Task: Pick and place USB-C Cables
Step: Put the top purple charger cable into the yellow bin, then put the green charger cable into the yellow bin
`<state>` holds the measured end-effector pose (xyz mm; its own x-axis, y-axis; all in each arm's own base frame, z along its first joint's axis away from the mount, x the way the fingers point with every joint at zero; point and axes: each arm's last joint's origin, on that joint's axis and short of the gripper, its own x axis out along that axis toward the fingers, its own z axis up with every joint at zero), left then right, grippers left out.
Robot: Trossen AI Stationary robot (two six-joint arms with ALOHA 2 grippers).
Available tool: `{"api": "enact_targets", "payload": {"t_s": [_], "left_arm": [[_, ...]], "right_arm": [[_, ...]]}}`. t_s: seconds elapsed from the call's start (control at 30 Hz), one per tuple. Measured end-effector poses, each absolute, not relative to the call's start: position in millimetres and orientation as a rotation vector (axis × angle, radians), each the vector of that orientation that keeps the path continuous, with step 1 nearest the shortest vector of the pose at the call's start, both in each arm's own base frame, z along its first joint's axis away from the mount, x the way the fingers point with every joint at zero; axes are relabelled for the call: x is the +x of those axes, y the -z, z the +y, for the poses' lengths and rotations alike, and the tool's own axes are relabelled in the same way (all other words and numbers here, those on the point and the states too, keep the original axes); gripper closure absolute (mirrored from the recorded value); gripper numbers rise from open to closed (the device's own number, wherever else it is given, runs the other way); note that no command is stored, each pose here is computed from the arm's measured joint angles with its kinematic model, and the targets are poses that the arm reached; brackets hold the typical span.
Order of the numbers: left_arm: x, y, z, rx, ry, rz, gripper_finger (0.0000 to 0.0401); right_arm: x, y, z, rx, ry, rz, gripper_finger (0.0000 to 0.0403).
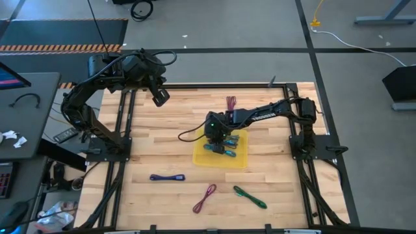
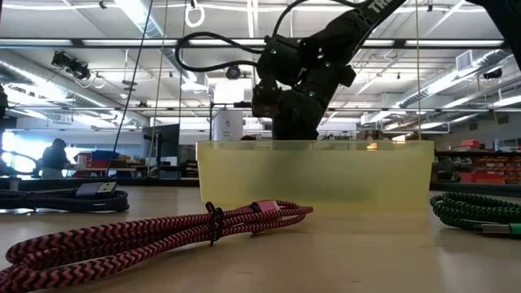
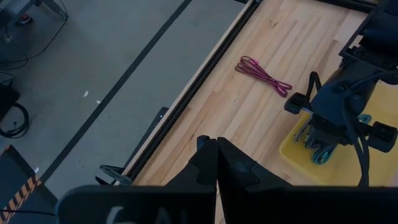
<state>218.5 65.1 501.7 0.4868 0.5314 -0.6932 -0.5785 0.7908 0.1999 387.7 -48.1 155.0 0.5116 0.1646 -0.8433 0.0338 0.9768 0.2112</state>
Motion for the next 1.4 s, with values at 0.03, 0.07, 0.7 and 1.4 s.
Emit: {"api": "enact_targets", "payload": {"t_s": [0.03, 0.07, 0.7, 1.4], "left_arm": [[219, -502, 65, -0.063, -0.676, 0.82, 0.0396], [218, -502, 65, -0.063, -0.676, 0.82, 0.0396], [218, -502, 65, -0.064, -0.676, 0.82, 0.0396], [219, -502, 65, -0.057, -0.673, 0.823, 0.0396]], "right_arm": [[388, -155, -48, 0.21, -0.08, 1.028, 0.0396], [389, -155, -48, 0.209, -0.08, 1.024, 0.0396], [391, -157, -47, 0.22, -0.136, 0.99, 0.0376], [413, -223, -52, 0.109, -0.155, 0.941, 0.029]]}}
